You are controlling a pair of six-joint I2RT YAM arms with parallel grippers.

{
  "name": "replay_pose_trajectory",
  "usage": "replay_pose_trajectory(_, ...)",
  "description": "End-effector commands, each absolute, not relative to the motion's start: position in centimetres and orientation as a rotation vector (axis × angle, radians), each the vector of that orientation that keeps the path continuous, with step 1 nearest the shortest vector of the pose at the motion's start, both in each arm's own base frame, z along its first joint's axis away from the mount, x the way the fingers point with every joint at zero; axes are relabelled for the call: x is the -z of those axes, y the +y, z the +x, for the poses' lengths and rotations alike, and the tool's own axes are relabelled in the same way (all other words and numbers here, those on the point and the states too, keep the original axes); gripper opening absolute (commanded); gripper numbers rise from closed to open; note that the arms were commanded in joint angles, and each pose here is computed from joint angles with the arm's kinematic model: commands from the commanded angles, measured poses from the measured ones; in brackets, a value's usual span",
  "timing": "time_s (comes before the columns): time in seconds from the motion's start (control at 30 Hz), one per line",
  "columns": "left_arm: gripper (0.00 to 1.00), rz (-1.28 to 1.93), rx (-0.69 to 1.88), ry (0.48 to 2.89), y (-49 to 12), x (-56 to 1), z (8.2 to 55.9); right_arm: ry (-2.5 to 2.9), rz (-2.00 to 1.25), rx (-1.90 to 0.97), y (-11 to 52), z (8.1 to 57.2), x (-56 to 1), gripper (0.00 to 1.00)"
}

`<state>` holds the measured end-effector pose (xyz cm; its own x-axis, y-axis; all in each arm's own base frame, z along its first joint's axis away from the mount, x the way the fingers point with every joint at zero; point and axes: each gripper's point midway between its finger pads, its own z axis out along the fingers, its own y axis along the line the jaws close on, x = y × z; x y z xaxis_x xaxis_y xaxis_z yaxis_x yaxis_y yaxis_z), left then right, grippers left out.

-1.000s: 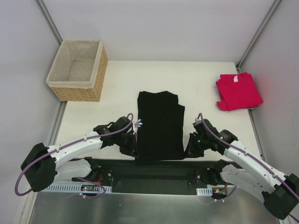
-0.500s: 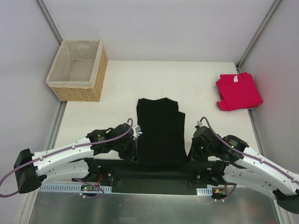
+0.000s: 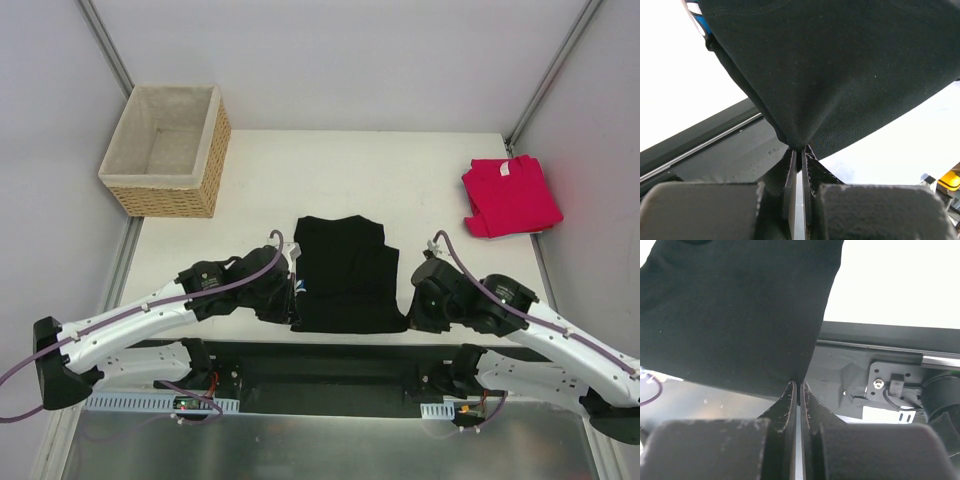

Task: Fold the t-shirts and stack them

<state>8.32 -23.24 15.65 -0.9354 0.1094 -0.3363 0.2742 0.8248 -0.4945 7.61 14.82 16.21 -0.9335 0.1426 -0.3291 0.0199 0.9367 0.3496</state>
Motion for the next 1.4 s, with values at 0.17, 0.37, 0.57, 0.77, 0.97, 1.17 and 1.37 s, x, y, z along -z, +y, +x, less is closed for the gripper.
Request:
replay_pose_trajectory(0.17, 0.00, 0.295, 0.592, 2.694, -22.3, -16.1, 10.7, 2.690, 0.057, -0.320, 13.1, 10.9, -17.7, 0.00)
replay_pose_trajectory(0.37, 0.00, 0.289, 0.559, 2.683, -22.4, -16.6, 12.7, 2.707, 0.024, -0.342, 13.6, 13.0, -18.0, 0.00)
replay_pose_trajectory(0.57, 0.00, 0.255, 0.550, 2.658, -22.6, -17.5, 14.9, 2.732, -0.017, -0.356, 14.5, 15.3, -17.6, 0.00)
replay_pose_trajectory(0.77, 0.00, 0.204, 0.546, 2.627, -22.6, -17.7, 18.2, 2.751, -0.025, -0.379, 15.1, 18.1, -17.2, 0.01)
replay_pose_trajectory(0.97, 0.00, 0.233, 0.568, 2.645, -23.8, -17.3, 20.7, 2.784, -0.039, -0.390, 15.5, 20.8, -16.4, 0.00)
replay_pose_trajectory(1.17, 0.00, 0.238, 0.575, 2.673, -25.0, -16.2, 22.9, 2.786, -0.023, -0.411, 15.6, 23.7, -16.4, 0.01)
replay_pose_trajectory(1.37, 0.00, 0.231, 0.602, 2.657, -25.0, -16.9, 25.6, 2.781, -0.018, -0.426, 15.6, 26.6, -17.5, 0.00)
